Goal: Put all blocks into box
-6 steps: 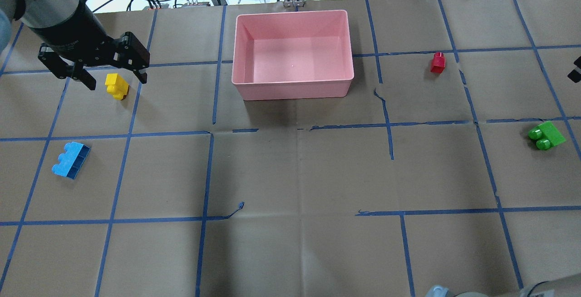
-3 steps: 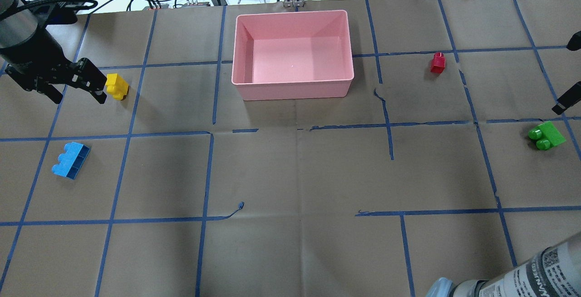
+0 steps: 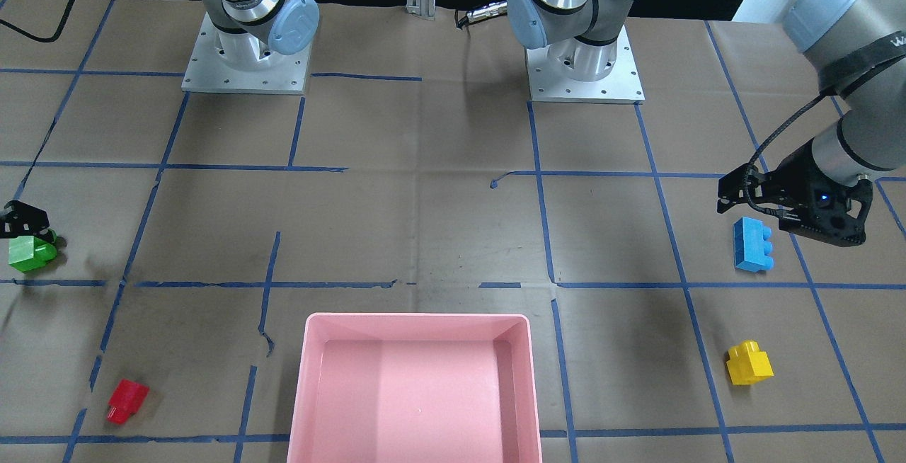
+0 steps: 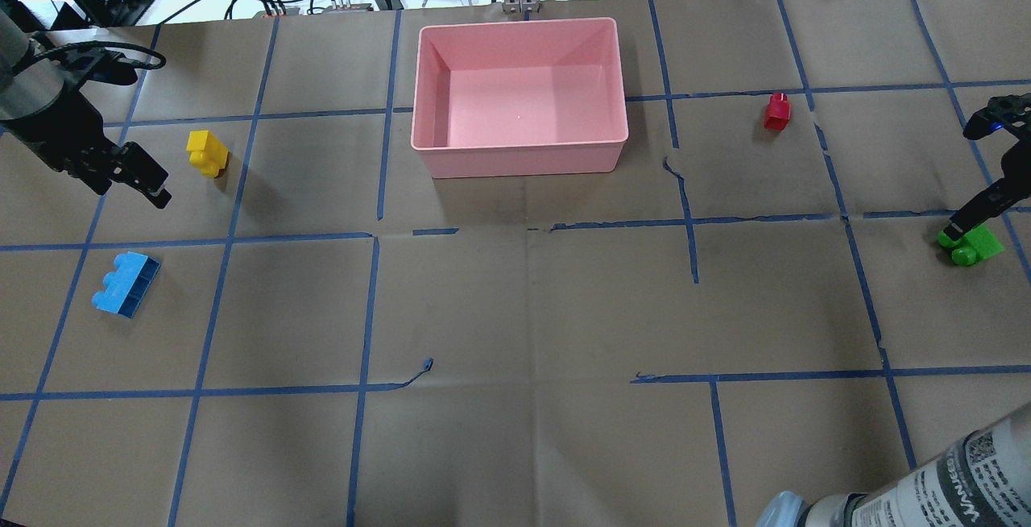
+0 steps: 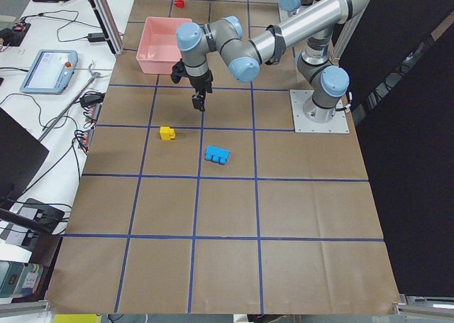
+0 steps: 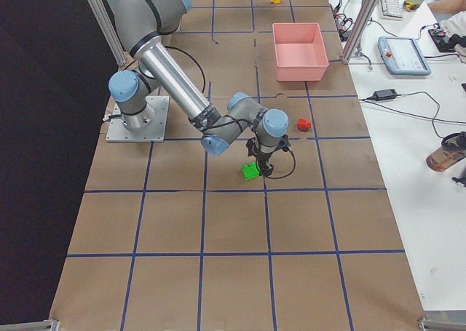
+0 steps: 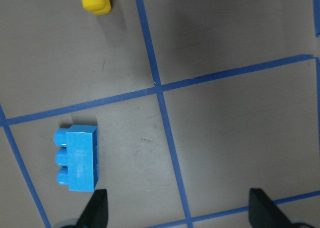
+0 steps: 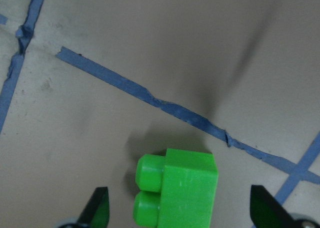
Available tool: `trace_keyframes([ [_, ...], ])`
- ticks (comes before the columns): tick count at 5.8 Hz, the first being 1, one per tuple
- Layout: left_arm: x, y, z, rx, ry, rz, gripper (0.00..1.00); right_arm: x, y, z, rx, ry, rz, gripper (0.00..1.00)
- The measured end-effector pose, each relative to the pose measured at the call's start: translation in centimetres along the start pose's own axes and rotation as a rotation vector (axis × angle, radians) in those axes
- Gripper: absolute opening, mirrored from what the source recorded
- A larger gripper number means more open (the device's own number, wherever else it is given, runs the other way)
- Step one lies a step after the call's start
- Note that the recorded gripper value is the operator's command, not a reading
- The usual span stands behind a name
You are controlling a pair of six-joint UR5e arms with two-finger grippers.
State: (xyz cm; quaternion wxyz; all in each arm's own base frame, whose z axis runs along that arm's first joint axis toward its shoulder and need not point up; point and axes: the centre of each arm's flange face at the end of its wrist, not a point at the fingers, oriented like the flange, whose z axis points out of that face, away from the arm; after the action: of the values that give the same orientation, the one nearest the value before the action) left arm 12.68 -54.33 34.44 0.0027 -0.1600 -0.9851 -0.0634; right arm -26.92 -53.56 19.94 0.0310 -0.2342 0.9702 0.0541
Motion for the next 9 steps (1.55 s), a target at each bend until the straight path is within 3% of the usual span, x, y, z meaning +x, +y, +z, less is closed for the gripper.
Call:
trace_keyframes([
  [1,-2.2,1.1,3.1,-0.016,-0.019,0.021,0.99,0.0,0.1,0.9,-0.019,-0.008,0.003,0.98],
  [2,-4.4,2.3,6.4,-0.01,-0.036,0.014,0.99,0.1,0.4,1.4,-0.04,-0.007,0.005,0.87],
  [3,-6.2,2.8,9.7,-0.005,-0.044,0.033,0.99,0.3,0.7,1.6,-0.052,-0.009,0.01,0.66],
  [5,-8.6,4.0,13.9,-0.009,-0.031,0.066,0.99,0.6,1.3,1.8,-0.067,-0.013,0.017,0.41],
  [6,-9.7,4.4,15.1,-0.004,-0.039,0.057,0.99,0.7,1.3,1.7,-0.068,-0.012,0.017,0.33],
  [8,-10.6,4.6,16.8,-0.01,-0.031,0.05,0.99,1.0,1.3,0.3,-0.058,0.009,0.021,0.27],
  [9,-10.6,4.6,17.3,-0.017,-0.022,0.048,0.72,1.3,0.9,-2.3,-0.04,0.036,0.036,0.27],
])
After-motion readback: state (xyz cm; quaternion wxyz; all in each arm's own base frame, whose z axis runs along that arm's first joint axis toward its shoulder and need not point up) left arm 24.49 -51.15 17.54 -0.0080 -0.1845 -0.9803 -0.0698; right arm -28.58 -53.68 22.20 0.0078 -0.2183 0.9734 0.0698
